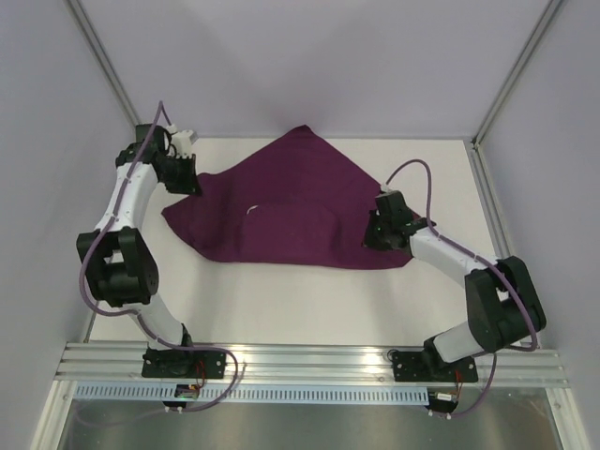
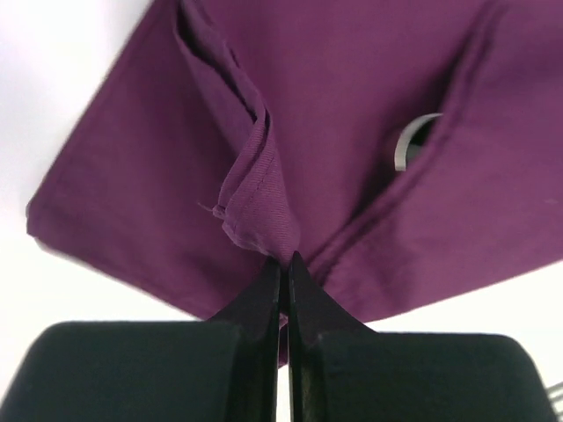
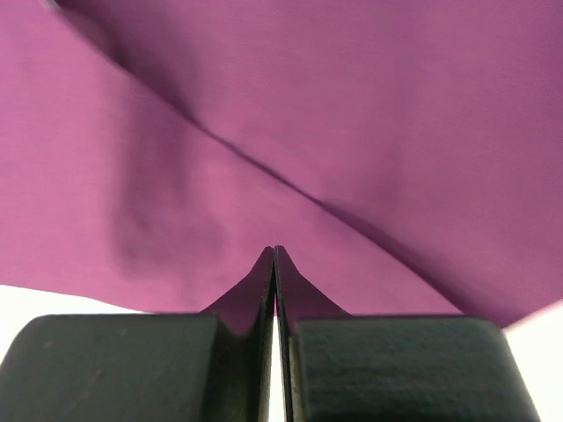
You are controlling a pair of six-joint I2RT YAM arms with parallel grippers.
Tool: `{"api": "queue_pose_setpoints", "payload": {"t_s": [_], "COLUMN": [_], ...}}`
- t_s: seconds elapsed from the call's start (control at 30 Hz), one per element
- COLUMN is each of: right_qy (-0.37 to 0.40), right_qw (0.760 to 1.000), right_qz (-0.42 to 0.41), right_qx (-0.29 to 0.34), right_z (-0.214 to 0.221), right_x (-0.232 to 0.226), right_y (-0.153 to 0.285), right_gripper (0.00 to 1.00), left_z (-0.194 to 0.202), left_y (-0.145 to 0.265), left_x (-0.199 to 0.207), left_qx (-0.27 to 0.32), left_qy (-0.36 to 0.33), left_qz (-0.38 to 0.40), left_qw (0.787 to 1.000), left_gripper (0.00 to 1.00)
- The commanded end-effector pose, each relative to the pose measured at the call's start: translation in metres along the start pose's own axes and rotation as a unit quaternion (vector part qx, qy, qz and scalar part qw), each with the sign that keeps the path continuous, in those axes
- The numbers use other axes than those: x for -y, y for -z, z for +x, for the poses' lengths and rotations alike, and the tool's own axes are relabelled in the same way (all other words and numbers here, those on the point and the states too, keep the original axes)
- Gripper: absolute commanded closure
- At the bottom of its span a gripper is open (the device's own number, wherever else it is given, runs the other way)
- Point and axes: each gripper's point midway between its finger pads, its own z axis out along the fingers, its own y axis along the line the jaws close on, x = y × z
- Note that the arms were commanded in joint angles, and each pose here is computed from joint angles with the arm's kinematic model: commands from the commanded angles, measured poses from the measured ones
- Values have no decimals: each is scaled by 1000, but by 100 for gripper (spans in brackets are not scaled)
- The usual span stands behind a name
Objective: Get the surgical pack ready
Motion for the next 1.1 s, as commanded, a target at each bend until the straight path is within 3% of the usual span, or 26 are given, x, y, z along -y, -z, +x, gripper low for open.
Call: {"api": "queue_pose_setpoints", "payload": {"t_s": [0.0,0.23,0.4,0.57,0.77,0.9,1.07], "right_qy": [-9,17,12,17,13,13,17], "right_qw": [998,996,996,996,996,996,996], "right_qz": [-64,-88,-87,-87,-90,-88,-88], "right_qx": [20,-18,-20,-18,-26,-29,-28], "right_z": [-21,-13,-14,-13,-5,-2,-3], "right_x": [-44,-82,-88,-87,-84,-82,-82], "right_y": [-11,-48,-61,-58,-62,-62,-61], "right_gripper": [100,100,100,99,100,100,99], "left_z": [-13,-24,-15,-4,3,11,24], "left_y": [16,23,13,-4,-11,-13,-16], "left_x": [53,154,188,129,31,-47,-104], "left_qx": [7,0,-27,-23,-8,11,19], "left_qy": [-52,-134,-151,-138,-45,36,90], "left_qz": [43,112,134,24,-70,-141,-180], "left_qw": [998,985,979,990,996,989,979], "left_gripper": [100,100,100,100,100,100,100]}}
